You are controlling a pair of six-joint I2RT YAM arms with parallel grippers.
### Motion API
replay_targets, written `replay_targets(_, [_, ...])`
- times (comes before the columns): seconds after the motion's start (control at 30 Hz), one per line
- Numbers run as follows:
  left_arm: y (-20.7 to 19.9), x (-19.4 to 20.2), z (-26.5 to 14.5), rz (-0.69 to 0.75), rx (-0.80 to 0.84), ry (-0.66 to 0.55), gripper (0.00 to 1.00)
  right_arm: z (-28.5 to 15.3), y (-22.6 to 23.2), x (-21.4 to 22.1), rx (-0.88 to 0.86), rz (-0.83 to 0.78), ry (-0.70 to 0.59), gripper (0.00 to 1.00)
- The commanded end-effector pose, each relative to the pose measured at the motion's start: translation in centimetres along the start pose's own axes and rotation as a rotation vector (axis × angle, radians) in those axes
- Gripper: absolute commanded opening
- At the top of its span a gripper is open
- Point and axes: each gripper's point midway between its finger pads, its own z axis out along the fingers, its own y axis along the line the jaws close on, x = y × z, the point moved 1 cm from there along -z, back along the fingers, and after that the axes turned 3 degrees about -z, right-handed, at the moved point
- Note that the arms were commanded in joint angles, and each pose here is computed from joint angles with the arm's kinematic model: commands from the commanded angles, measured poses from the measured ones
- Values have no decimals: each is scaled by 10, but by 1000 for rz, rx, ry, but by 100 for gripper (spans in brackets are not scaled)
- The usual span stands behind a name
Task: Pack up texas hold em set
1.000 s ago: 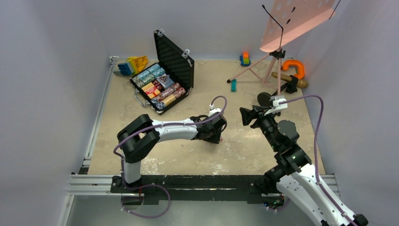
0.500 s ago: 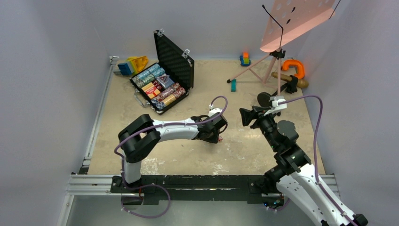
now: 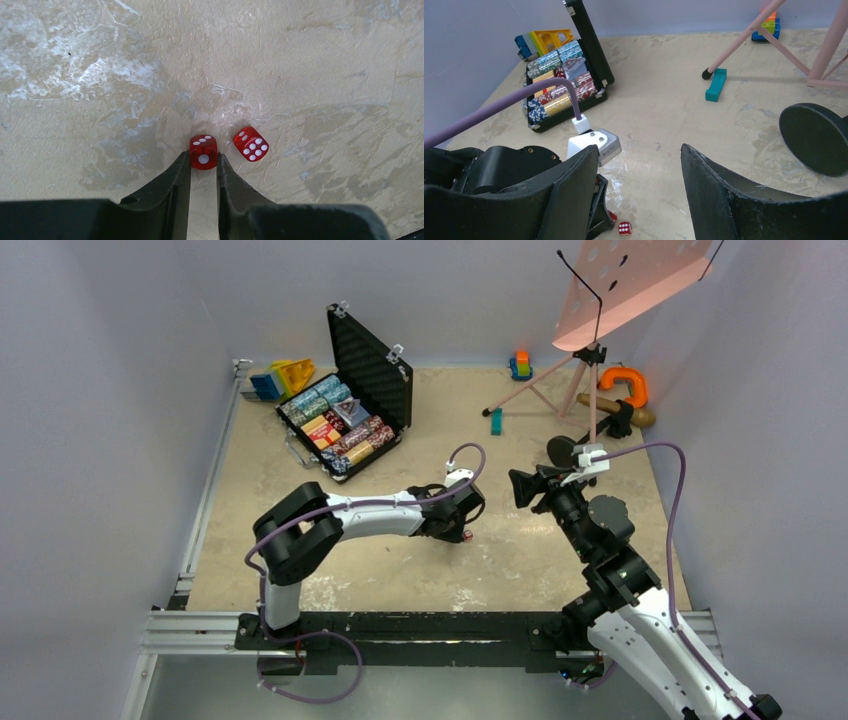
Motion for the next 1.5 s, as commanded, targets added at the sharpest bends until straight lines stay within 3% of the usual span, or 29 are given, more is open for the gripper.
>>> replay_targets(0.0, [2,-20,-11,-21,-33,-76,0,0,0,-9,2,16,-37,66])
replay_targets(0.17, [42,-40,-28,-151,-72,-123,0,1,0,-9,4,14,-37,65])
replay_targets(0.4, [125,-97,-48,-354,-107,-209,0,0,0,-10,7,14,-39,65])
replay_targets(0.8, [253,-200,-44,-642,-145,-316,0,-1,-2,-11,14,11,-41,65])
replay_targets(1.1, [303,-246,-32,-703,-211,-352,0,1,-2,-9,15,9,-35,65])
replay_targets(1.47, [336,-241,-8,-788,-267,-305,0,3,-2,-8,17,7,-28,65])
